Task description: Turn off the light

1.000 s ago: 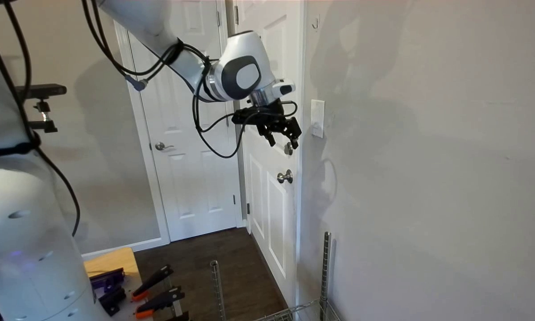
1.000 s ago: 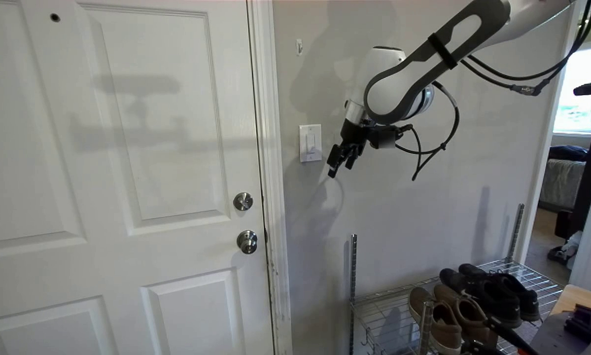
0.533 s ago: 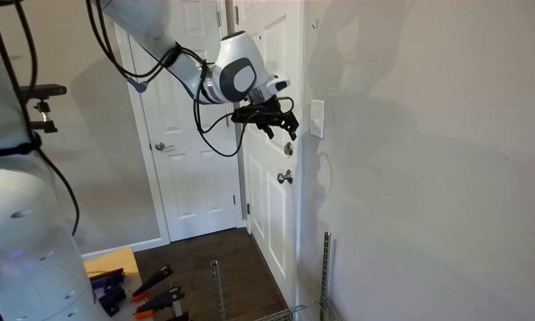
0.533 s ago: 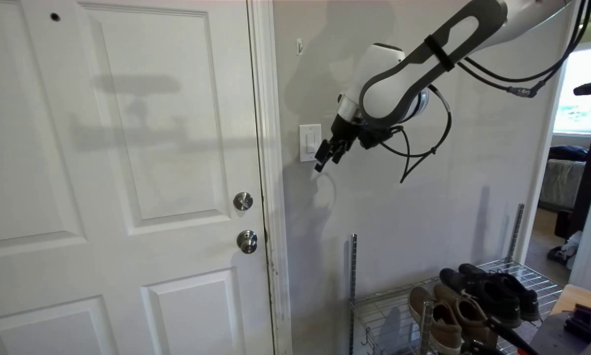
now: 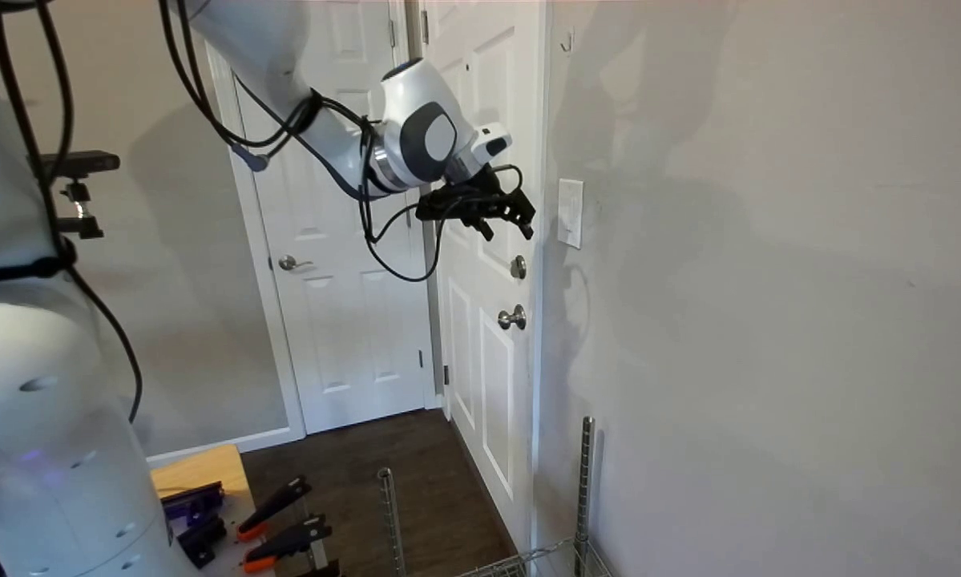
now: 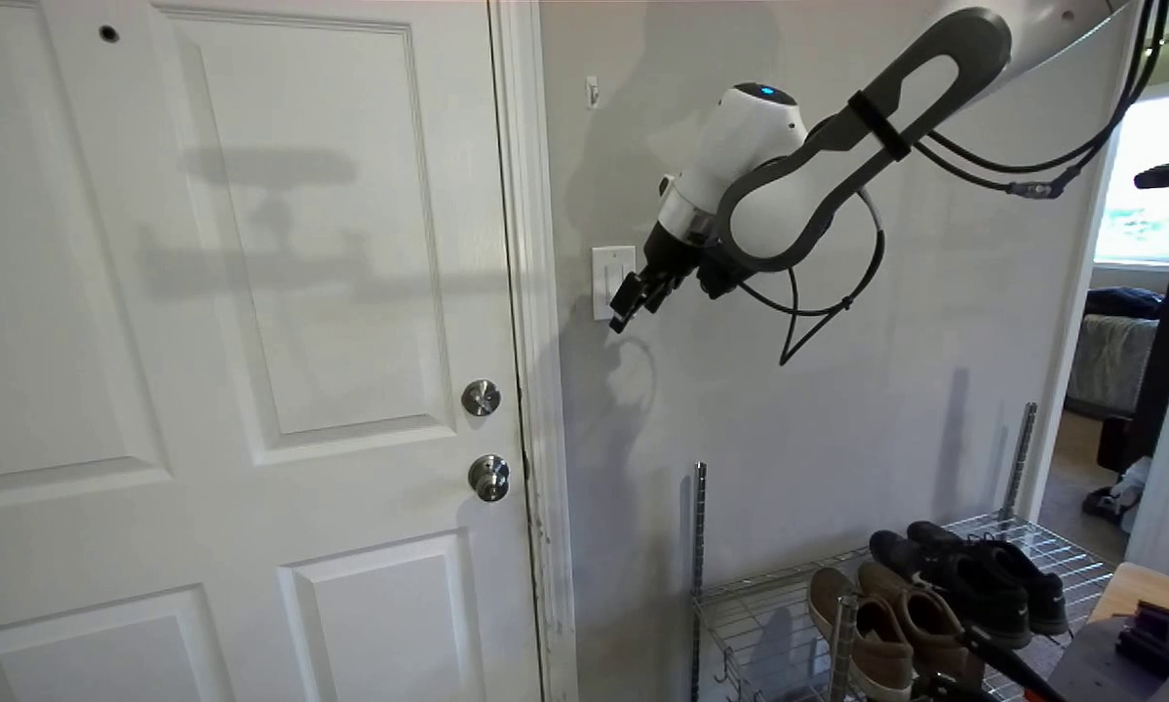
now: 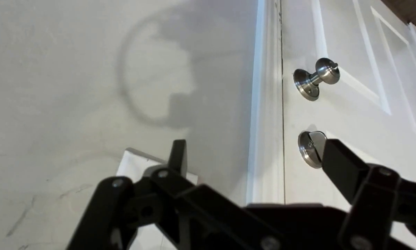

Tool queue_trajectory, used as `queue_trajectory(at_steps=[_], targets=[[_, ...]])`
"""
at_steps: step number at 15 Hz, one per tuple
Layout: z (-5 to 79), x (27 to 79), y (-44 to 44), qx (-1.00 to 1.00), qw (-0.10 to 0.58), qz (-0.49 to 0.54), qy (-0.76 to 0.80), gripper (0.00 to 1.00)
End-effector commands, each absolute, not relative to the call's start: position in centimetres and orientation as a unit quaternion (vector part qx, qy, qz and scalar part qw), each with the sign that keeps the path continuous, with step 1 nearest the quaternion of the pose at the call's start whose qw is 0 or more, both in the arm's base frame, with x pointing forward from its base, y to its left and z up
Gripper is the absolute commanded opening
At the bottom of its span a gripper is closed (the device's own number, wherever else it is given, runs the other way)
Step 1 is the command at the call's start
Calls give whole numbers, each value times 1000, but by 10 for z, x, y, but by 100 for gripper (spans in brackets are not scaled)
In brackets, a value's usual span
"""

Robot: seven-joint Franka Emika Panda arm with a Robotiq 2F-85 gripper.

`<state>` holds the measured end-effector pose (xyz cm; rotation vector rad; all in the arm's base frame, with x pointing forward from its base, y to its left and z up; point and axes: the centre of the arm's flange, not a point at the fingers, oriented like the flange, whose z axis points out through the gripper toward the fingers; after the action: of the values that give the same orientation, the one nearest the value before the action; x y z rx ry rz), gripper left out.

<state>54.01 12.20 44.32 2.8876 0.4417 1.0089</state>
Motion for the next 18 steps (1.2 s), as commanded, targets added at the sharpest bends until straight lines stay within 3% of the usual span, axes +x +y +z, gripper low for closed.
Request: queue_trajectory(at_steps=[1, 9, 18], targets=[[443, 540, 123, 934, 30, 328, 142, 100], [433, 545, 127, 934, 27, 321, 152, 100], [428, 574, 155, 892, 20, 422, 159, 100]])
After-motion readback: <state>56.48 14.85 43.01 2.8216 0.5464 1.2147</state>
